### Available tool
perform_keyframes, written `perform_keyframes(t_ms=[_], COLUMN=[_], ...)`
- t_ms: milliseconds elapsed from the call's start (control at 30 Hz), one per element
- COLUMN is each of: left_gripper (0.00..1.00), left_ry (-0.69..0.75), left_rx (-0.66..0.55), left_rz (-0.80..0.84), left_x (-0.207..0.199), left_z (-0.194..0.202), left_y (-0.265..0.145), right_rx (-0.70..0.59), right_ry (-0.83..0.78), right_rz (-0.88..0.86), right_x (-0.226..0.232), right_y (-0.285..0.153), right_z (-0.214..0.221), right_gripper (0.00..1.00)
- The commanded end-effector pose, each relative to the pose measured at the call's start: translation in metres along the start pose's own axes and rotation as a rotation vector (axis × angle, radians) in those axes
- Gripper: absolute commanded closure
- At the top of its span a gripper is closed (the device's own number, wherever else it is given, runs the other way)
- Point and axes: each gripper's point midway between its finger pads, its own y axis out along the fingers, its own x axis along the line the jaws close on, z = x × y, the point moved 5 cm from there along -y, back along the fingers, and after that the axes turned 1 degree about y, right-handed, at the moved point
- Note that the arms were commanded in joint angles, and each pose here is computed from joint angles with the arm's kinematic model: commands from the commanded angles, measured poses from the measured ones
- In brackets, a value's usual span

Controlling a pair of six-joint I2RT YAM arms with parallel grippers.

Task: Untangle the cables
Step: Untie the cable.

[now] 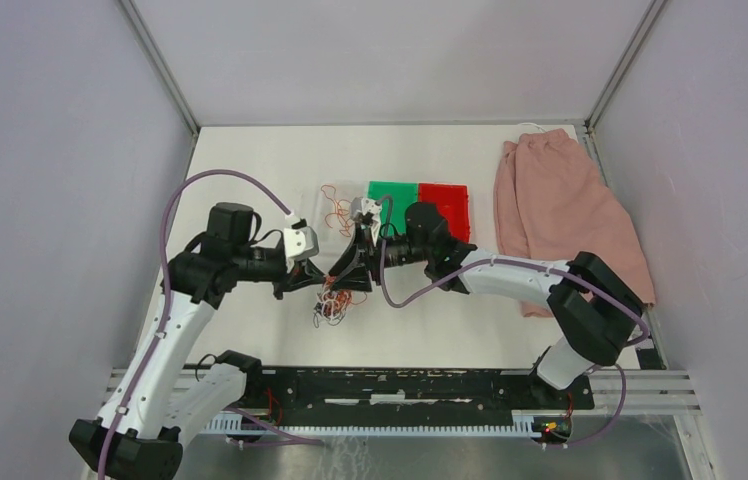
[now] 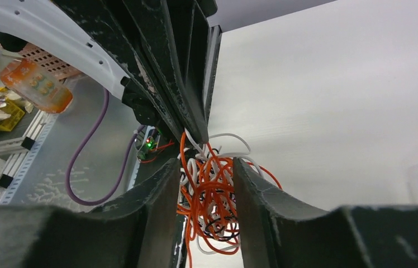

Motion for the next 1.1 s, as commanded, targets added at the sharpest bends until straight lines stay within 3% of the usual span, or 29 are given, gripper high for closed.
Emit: perform_keyframes(t_ms=[0,133,200,333,433,600,1067], left_gripper=[0.97,0.97,0.95,0.52,0.4,0.39,0.51], left_ry=[0.089,0.092,0.105,0.149,0.161,0.154,0.099], left_rx=[-0.058,-0.044,-0.02,0.048,0.015,-0.04,-0.036], left_rz=[0.003,-0.014,-0.032,-0.101,-0.11,-0.066,0.035], left_x=[0.001,0.002,0.004,0.013,0.013,0.009,-0.004], left_z=[-0.021,-0.017,-0.011,0.006,0.003,-0.007,0.008], left_y=[-0.007,-0.007,-0.007,-0.006,-0.005,-0.003,0.013], right_rx=[-0.065,-0.075,-0.073,-0.037,-0.002,0.027,-0.014], right_ry=[-0.041,-0.038,-0.039,-0.031,0.012,0.029,0.023], right_rz=[-0.098,-0.076,-0.042,-0.013,-0.014,-0.023,-0.03], right_x=[0.012,0.012,0.012,0.015,0.015,0.019,0.026], right_y=[0.004,-0.001,-0.007,-0.013,-0.012,-0.008,0.001], right_z=[-0.022,-0.023,-0.024,-0.023,-0.018,-0.017,-0.042], right_gripper=[0.6,0.9,0.97,1.0,1.0,1.0,1.0])
